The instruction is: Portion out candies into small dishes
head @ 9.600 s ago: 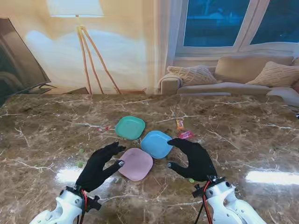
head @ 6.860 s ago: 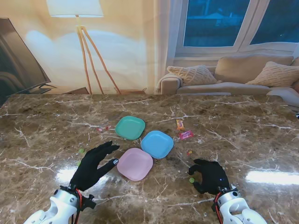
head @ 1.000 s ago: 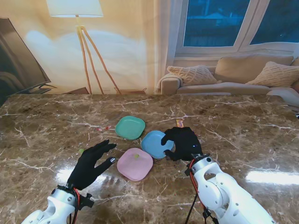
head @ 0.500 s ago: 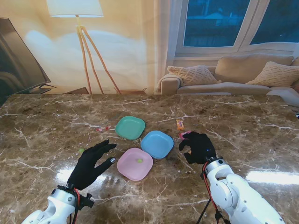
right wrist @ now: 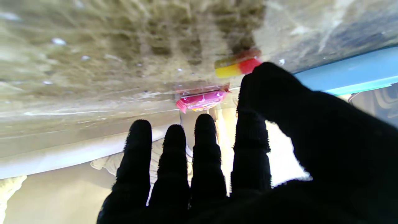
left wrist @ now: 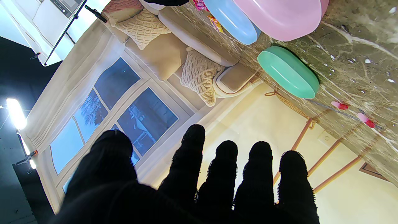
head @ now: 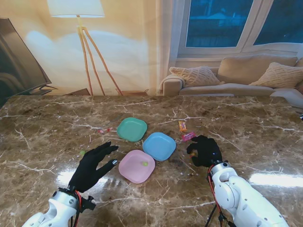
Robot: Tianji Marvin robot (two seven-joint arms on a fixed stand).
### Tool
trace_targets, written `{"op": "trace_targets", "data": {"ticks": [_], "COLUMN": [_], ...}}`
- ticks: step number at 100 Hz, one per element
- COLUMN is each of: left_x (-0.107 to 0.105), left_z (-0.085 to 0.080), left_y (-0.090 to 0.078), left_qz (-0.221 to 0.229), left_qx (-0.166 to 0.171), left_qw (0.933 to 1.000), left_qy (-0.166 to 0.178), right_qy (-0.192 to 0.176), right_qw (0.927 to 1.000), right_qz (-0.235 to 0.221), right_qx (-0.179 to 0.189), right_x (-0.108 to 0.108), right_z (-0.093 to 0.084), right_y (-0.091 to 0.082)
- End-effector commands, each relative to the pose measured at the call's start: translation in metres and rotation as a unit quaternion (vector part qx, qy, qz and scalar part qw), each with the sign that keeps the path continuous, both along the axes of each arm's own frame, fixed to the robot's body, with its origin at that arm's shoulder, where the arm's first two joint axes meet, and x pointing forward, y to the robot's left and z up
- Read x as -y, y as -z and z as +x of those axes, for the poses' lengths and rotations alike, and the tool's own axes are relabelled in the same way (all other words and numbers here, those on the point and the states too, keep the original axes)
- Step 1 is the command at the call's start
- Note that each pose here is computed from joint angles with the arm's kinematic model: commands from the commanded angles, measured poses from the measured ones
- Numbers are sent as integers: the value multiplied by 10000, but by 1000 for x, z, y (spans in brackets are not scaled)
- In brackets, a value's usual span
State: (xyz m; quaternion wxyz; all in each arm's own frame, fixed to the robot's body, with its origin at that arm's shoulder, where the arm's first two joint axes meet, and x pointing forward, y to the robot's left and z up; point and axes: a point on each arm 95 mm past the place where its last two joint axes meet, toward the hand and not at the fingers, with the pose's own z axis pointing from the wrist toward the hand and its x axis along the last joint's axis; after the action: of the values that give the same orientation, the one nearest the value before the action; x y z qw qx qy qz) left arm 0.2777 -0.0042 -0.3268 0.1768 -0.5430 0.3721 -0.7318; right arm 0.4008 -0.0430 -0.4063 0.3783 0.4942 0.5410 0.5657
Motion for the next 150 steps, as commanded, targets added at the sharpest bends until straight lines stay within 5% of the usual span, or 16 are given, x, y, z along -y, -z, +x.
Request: {"op": "trace_targets", "data": {"ticks": [1,61,150], "left_x": [1,1,1], "left_z": [-2,-2,-2], "left_y": [4,4,4], "left_qz": [9,18,17], "left_qx": [-67,-78,-61], "left_qw": [10000,10000,10000], "left_qy": [-5,-3,16], "right_qy": [85,376,375], "right_qw": [9999,9991,9979], "right_qz": [-43,-112,-30], "right_qx": [-116,-134,-528], "right_x": [5,17,21], "right_z": [-2,5,-14], "right_y": [9,31,63]}}
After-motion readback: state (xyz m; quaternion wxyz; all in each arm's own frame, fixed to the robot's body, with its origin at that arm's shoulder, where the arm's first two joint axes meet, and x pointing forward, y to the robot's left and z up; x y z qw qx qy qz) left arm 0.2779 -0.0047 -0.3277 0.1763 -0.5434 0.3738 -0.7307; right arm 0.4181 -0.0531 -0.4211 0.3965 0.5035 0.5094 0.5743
